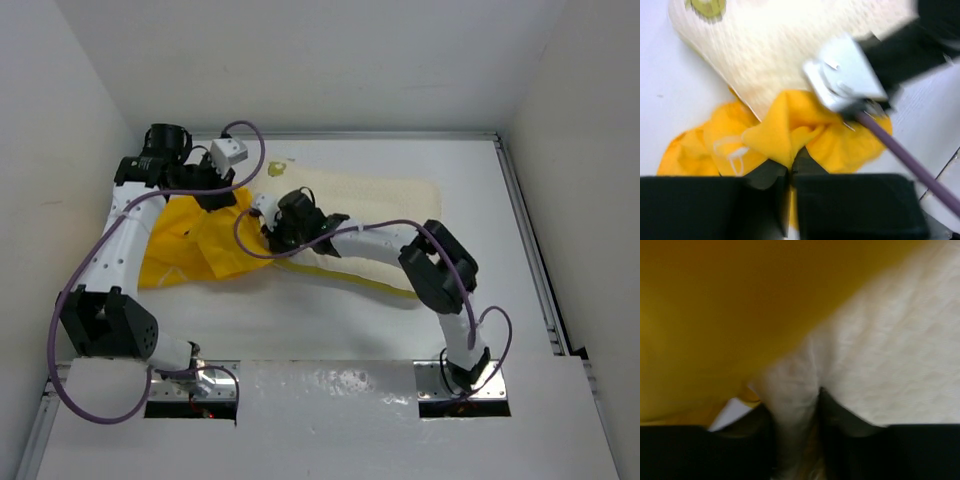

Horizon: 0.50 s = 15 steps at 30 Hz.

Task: Put the pillow into the pillowcase

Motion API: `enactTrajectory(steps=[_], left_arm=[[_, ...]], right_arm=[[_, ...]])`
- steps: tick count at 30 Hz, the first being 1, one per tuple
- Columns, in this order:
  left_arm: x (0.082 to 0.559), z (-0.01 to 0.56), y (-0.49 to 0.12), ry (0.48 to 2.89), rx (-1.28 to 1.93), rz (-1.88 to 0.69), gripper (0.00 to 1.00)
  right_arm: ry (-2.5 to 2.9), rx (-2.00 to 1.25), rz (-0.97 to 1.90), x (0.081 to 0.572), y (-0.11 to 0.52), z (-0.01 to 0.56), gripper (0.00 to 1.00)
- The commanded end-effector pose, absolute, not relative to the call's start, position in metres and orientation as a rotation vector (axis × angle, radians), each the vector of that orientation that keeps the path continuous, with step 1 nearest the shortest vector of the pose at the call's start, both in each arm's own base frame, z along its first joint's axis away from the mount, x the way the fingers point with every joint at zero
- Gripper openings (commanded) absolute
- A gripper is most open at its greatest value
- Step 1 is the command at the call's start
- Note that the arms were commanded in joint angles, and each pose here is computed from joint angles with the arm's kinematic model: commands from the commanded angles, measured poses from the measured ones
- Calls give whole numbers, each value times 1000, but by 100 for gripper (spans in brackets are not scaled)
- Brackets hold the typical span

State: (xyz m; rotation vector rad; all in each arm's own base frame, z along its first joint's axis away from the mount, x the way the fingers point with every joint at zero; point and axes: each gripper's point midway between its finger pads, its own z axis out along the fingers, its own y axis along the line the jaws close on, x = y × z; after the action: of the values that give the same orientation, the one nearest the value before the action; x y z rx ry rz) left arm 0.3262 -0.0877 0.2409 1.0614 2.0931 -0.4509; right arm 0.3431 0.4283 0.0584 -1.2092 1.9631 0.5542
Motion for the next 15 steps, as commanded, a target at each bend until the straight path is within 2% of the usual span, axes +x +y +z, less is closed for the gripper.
enactTrajectory(steps=[1,2,3,4,5,7,10,11,12,13,14,15], left_arm=[[340,252,-103,2058,963,-572,14],[332,255,-105,2037,1043,-592,31],[301,245,-105,2041,1221,-651,54],[291,242,-101,2049,1283,-658,91],[289,242,-95,2086,1269,-619,99],[286,238,-70,2125,1308,-440,100],[311,252,-40,2106,1150,-314,100],[320,254,-38,2158,996,-344,100],[343,259,-33,2136,916,-289,93],[357,245,-31,2184,845,-314,80],[368,237,-29,2226,774,-325,62],[381,225,-20,2307,619,-299,39]], right_arm=[[1758,-1317,812,276,456,109,43],[1768,-1331,850,268,453,108,62],[1805,-1329,835,266,446,108,71],[1793,-1303,815,270,441,124,82],[1850,-1259,810,271,430,125,87],[1840,-1107,873,293,410,161,99],[1806,-946,886,334,381,195,99],[1793,-924,855,352,375,210,94],[1776,-946,819,363,373,214,82],[1776,-936,793,386,376,222,54],[1832,-927,775,395,374,214,7],[1858,-914,770,407,376,210,5]])
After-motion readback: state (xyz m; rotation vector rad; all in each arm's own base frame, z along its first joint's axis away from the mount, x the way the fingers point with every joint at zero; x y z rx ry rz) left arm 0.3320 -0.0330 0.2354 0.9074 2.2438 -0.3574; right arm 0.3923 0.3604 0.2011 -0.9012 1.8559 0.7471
